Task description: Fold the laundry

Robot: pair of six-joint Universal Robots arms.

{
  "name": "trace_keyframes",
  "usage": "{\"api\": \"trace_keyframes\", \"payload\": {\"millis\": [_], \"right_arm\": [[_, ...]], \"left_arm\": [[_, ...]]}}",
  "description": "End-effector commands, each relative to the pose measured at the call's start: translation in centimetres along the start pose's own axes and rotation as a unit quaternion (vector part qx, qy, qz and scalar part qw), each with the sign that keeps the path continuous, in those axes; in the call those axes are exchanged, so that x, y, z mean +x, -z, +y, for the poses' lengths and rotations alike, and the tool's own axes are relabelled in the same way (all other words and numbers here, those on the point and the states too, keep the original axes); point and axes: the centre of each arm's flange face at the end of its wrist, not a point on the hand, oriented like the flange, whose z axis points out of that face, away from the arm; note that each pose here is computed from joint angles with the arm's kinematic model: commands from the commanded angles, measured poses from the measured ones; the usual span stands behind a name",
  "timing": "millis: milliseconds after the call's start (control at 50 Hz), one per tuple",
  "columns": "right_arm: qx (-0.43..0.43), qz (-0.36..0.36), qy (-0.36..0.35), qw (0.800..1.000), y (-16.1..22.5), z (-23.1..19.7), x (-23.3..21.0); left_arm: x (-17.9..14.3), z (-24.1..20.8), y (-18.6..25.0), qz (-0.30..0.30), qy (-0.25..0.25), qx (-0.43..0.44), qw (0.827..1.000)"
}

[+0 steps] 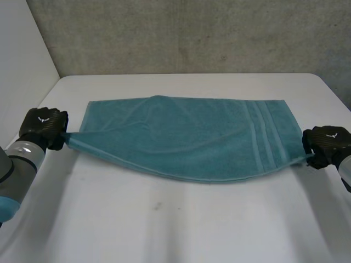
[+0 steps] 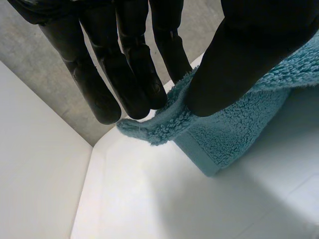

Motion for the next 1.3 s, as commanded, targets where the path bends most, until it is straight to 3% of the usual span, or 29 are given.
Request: {"api": "trace_keyframes", "payload": {"millis": [20,120,240,340,380,480,560,660,740,820,920,1020,1300], "right_arm": [[0.002,-0.025,0.018,1.0,0.6,0.2,-0.7],[-0.012,-0.016,0.05,0.999,2.0,-0.3,0.2],[-0.097,-0.033,0.089,0.991,4.7,-0.5,1.7],[-0.183,-0.048,0.127,0.974,7.2,-0.2,4.1],[-0.221,-0.069,0.146,0.962,8.9,-0.3,5.1],[-0.232,-0.088,0.167,0.954,9.6,-0.5,5.7],[-0.206,-0.068,0.17,0.961,9.0,-1.0,6.3],[-0.14,-0.032,0.157,0.977,6.7,-2.3,6.4],[-0.097,-0.034,0.132,0.986,2.1,-2.0,5.3],[-0.072,-0.023,0.127,0.989,-1.3,-3.0,4.0],[-0.038,0.033,0.143,0.988,-4.6,-3.7,4.4],[0.017,0.075,0.165,0.983,-7.9,-4.1,4.2],[0.065,0.09,0.179,0.978,-13.2,-3.3,1.6]], "left_arm": [[0.3,0.0,0.6,0.006,-0.001,-0.009,1.0],[-0.1,-0.7,2.3,0.011,-0.001,-0.033,0.999],[-1.9,-1.4,5.3,0.014,0.002,-0.103,0.995],[-2.5,-1.6,7.8,0.03,-0.044,-0.151,0.987],[-2.4,-1.6,9.5,0.051,-0.09,-0.178,0.979],[-1.7,-1.7,11.5,0.091,-0.12,-0.204,0.967],[-1.2,-2.2,11.4,0.11,-0.119,-0.179,0.97],[-1.4,-2.7,9.2,0.119,-0.12,-0.127,0.977],[0.7,-2.9,4.9,0.141,-0.117,-0.076,0.98],[1.2,-3.1,1.4,0.121,-0.105,-0.053,0.986],[1.4,-3.1,-4.8,0.064,-0.101,-0.019,0.993],[2.4,-3.0,-8.0,0.051,-0.111,0.013,0.992],[4.7,-0.5,-12.2,0.043,-0.119,0.06,0.99]]}}
